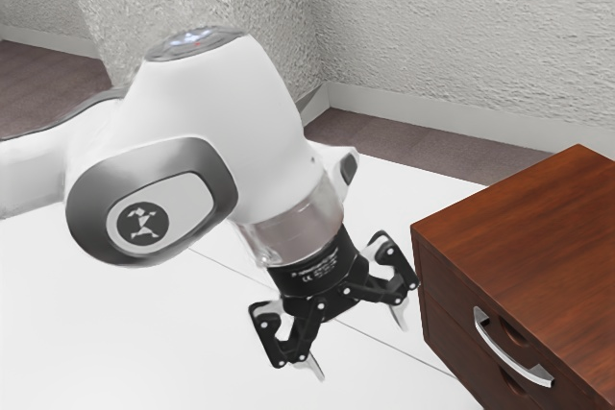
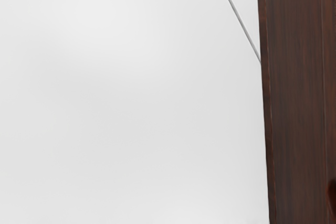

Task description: Pull the drawer handle with one arm to open the drawer

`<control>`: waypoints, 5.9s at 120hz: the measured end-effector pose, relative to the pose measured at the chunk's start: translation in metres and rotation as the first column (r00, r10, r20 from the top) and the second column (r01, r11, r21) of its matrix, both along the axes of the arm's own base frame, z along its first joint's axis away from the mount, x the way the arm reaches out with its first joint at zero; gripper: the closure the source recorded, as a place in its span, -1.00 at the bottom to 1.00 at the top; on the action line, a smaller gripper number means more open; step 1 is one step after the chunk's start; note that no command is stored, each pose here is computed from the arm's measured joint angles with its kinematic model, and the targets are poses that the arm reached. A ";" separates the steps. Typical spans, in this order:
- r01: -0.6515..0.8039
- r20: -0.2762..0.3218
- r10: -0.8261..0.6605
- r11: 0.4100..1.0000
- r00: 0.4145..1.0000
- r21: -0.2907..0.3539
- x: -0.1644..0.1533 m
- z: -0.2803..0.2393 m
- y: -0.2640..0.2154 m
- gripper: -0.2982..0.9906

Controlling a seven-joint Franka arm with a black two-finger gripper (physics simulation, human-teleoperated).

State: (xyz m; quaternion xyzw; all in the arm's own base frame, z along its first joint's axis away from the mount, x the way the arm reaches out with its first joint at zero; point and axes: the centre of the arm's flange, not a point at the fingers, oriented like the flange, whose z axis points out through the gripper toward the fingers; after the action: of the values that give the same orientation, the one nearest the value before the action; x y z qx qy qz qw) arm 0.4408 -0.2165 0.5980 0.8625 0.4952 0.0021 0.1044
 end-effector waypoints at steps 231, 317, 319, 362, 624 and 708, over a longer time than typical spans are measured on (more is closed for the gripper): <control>-0.075 0.138 0.088 0.992 0.987 -0.100 0.030 -0.031 -0.064 0.02; -0.061 0.113 0.073 0.992 0.991 -0.107 0.003 -0.041 -0.052 0.04; -0.061 0.112 0.073 0.992 0.991 -0.107 0.003 -0.041 -0.051 0.04; -0.058 0.098 0.069 0.992 0.993 -0.112 -0.012 -0.046 -0.040 0.03; -0.032 0.090 0.048 0.986 0.995 -0.163 -0.085 -0.054 0.015 0.04; -0.022 0.122 0.040 0.989 0.992 -0.147 -0.092 -0.052 0.026 -0.06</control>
State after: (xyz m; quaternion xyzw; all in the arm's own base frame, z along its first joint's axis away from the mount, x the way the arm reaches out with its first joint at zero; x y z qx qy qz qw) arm 0.3488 -0.1900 0.5463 0.8430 0.4998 0.0214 0.1974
